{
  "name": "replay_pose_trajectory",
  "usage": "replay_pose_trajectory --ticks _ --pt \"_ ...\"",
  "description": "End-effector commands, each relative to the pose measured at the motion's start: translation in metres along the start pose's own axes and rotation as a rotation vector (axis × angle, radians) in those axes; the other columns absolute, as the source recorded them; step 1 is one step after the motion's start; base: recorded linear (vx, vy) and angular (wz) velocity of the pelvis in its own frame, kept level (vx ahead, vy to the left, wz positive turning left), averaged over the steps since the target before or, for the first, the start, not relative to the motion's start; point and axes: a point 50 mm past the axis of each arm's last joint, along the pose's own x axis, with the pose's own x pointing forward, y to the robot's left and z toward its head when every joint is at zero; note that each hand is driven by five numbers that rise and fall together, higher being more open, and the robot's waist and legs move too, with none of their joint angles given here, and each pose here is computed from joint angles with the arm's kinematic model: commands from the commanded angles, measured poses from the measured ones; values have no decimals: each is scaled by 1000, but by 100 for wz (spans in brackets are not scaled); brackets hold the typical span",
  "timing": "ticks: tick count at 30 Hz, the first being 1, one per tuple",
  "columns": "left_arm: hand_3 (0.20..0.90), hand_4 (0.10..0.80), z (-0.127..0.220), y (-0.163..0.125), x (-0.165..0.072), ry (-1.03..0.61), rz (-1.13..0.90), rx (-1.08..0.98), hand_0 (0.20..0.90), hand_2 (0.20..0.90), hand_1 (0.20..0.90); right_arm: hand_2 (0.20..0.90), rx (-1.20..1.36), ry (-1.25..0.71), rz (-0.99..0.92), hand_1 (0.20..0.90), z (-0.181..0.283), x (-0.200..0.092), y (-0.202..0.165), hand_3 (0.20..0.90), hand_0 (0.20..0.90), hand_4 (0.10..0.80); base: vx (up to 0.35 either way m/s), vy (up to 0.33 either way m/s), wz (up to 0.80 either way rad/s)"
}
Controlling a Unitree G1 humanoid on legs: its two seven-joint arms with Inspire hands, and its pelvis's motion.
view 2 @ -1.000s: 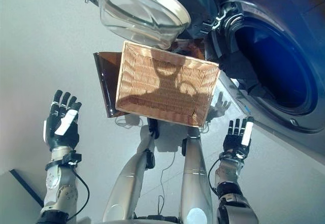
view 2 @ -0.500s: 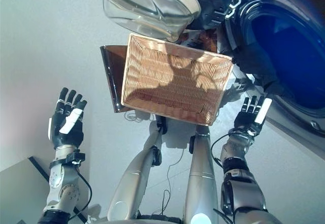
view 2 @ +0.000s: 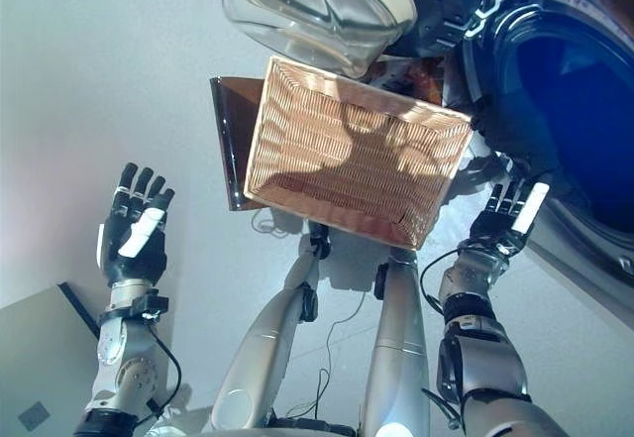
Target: Pick up the clothes and place them into the washing machine
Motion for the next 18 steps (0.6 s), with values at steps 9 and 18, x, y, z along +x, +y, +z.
replay_pose_trajectory --ticks 9,18 --pt "900 800 38 9 0 -161 -27 49 900 900 900 900 -115 32 102 900 -1 7 23 900 900 800 32 8 3" --pt "900 800 35 9 0 -154 -19 38 900 900 900 900 -94 79 90 900 -16 -3 11 900 900 800 11 9 2"
